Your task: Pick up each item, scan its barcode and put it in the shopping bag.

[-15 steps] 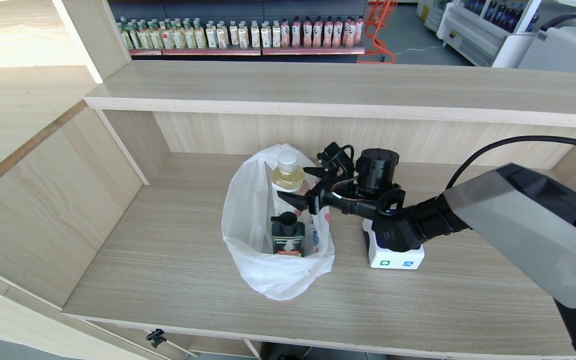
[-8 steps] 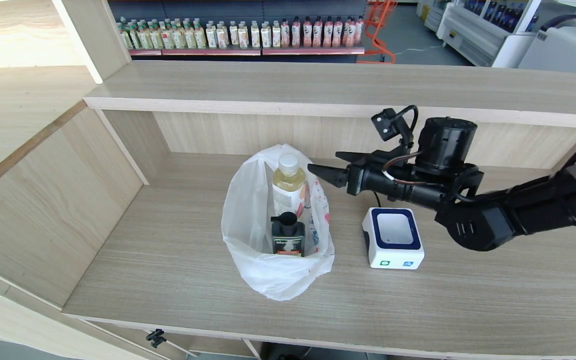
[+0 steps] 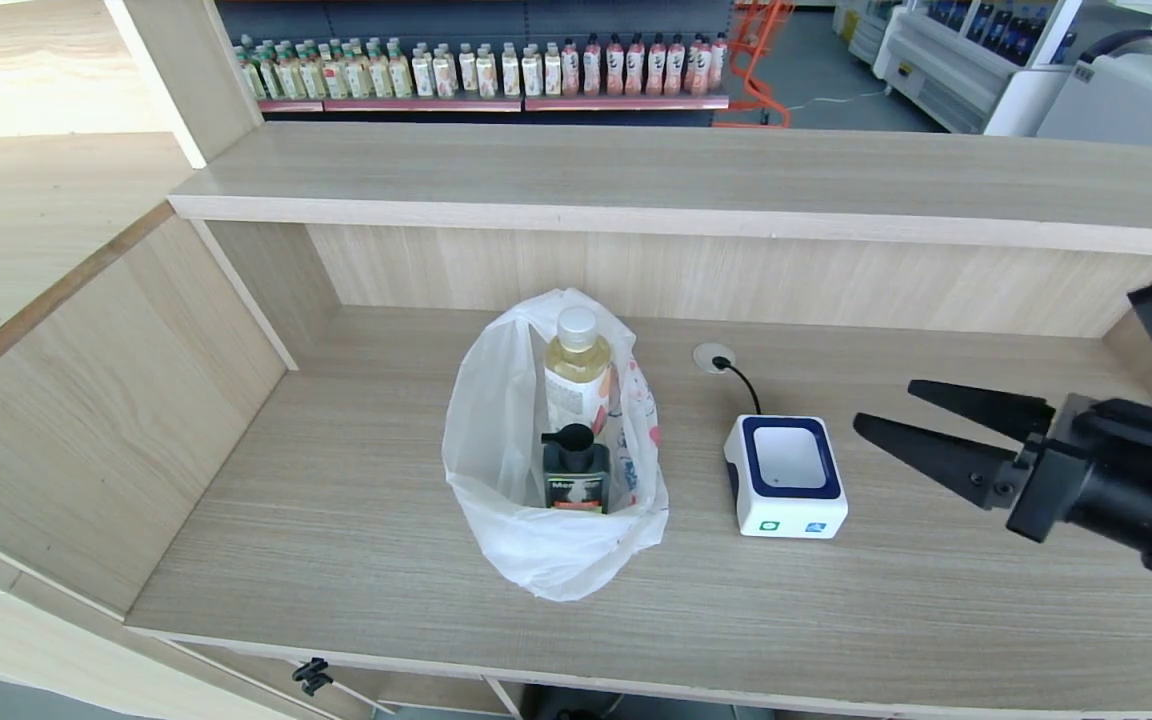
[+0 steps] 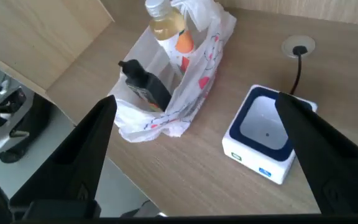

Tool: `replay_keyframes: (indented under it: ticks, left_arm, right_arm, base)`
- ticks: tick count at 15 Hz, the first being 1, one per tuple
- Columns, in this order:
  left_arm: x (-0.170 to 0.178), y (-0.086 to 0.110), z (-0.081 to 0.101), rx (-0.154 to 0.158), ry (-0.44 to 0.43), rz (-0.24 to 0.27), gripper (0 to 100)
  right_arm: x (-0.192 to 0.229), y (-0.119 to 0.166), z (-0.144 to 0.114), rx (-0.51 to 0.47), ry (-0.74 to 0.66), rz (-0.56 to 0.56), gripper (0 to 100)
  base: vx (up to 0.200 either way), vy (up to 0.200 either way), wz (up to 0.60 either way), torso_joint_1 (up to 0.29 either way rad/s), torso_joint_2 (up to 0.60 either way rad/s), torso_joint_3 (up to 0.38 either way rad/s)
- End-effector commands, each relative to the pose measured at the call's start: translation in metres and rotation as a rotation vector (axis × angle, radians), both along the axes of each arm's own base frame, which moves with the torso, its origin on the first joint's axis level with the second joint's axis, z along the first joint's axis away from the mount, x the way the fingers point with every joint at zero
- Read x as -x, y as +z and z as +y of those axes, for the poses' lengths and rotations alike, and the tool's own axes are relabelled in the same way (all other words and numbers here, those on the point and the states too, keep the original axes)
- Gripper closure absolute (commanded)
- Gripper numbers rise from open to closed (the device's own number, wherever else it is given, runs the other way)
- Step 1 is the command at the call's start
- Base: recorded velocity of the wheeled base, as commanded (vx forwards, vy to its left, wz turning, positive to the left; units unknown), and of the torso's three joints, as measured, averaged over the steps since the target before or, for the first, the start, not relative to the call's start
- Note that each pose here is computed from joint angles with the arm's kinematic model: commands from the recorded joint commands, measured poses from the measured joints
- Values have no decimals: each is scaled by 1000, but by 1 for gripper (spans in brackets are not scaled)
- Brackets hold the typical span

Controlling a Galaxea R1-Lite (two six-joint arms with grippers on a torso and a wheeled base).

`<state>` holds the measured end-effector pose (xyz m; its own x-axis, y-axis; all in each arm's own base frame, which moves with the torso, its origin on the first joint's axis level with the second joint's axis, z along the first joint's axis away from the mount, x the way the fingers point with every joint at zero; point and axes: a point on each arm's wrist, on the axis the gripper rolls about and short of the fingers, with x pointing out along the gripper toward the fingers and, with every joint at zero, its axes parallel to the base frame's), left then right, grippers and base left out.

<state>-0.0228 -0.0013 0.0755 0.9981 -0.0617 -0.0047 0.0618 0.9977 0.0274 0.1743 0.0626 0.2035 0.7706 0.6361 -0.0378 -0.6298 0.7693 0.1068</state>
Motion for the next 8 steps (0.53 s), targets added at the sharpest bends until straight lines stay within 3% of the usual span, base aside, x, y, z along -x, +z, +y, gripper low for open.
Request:
replay_keyframes:
  ticks: [1, 3, 5, 6, 8]
  left_arm:
    - [0, 0, 0, 0, 0, 0, 0]
    - [0, 0, 0, 0, 0, 0, 0]
    - [0, 0, 0, 0, 0, 1, 0]
    - [0, 0, 0, 0, 0, 0, 0]
    - [0, 0, 0, 0, 0, 0, 0]
  right_arm:
    - [112, -55, -47, 109, -290, -9, 0]
    - [158, -88, -58, 120, -465, -3, 0]
    - [181, -107, -61, 112, -500, -78, 0]
    - [191, -122, -62, 127, -532, -60, 0]
    - [190, -121, -63, 141, -570, -61, 0]
  base:
    - [0, 0, 0, 0, 0, 0]
    - [0, 0, 0, 0, 0, 0]
    - [0, 0, 0, 0, 0, 0]
    - [0, 0, 0, 0, 0, 0]
    - [0, 0, 0, 0, 0, 0]
